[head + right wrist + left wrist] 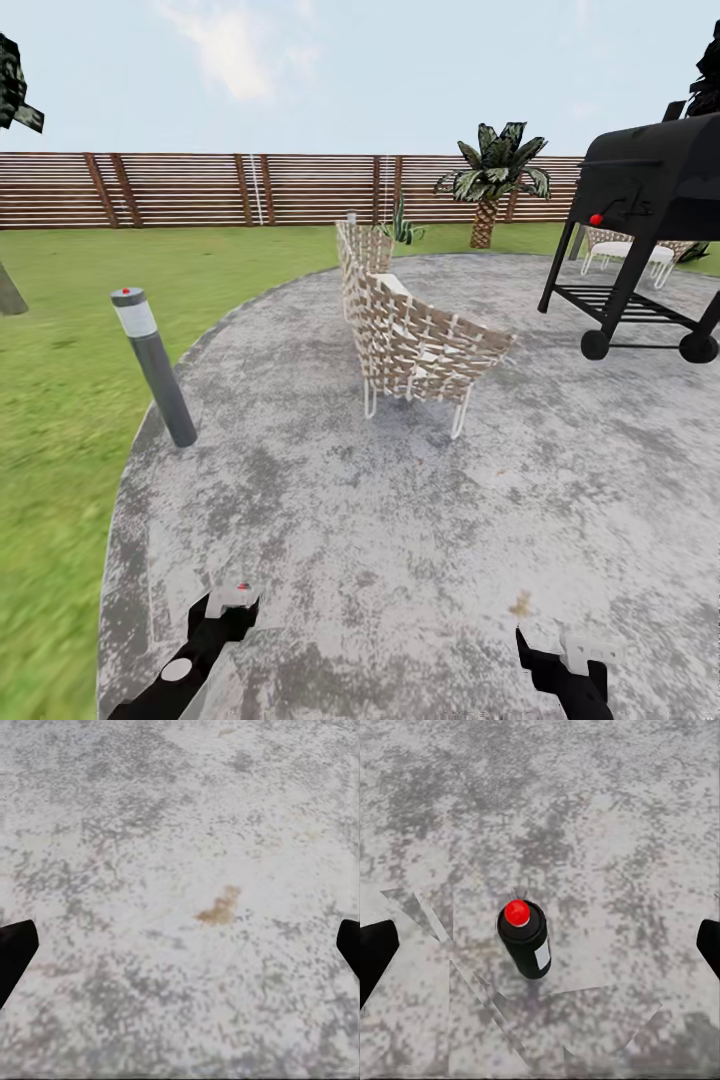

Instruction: Pick up the pesticide atomizer in the garden and spray insectifuge to fully cover both potted plants in the garden.

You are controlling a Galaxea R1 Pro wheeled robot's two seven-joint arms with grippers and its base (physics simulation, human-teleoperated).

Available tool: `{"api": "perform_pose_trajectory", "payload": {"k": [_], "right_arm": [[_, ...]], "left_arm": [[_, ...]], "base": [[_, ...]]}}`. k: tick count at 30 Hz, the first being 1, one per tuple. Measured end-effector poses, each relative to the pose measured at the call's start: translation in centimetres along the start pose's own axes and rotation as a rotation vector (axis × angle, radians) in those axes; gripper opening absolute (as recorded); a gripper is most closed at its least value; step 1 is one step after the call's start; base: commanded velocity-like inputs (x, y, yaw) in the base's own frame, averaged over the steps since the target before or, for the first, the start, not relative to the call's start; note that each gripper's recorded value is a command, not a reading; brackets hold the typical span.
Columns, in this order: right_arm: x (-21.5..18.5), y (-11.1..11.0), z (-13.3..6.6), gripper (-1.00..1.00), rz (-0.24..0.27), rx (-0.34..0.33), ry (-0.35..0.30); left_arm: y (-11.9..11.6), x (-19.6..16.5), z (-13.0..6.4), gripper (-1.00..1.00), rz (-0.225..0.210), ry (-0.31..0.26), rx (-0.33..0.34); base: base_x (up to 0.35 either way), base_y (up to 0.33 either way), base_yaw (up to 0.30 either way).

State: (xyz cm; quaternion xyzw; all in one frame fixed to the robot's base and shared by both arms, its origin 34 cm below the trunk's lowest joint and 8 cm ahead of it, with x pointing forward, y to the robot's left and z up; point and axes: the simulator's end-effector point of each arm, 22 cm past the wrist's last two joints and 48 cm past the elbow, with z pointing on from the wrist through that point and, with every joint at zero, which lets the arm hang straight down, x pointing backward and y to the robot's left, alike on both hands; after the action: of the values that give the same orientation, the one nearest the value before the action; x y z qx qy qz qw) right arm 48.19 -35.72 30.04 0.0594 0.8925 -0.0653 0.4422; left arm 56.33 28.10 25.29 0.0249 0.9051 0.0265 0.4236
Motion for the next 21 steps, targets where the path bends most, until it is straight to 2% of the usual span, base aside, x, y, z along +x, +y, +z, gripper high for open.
{"api": "perform_pose_trajectory", "payload": {"k": [8,21], "right_arm": [[0.01,0.0,-0.01,1.0,0.0,0.0,0.0],[0.04,0.06,0.0,1.0,0.001,0.0,0.001]], "left_arm": [[-0.04,-0.03,-0.02,1.0,0.001,-0.002,0.001],[-0.04,0.07,-0.05,1.0,0.007,-0.003,0.004]], "base": [[-0.247,0.199,0.0],[-0.019,0.016,0.0]]}}
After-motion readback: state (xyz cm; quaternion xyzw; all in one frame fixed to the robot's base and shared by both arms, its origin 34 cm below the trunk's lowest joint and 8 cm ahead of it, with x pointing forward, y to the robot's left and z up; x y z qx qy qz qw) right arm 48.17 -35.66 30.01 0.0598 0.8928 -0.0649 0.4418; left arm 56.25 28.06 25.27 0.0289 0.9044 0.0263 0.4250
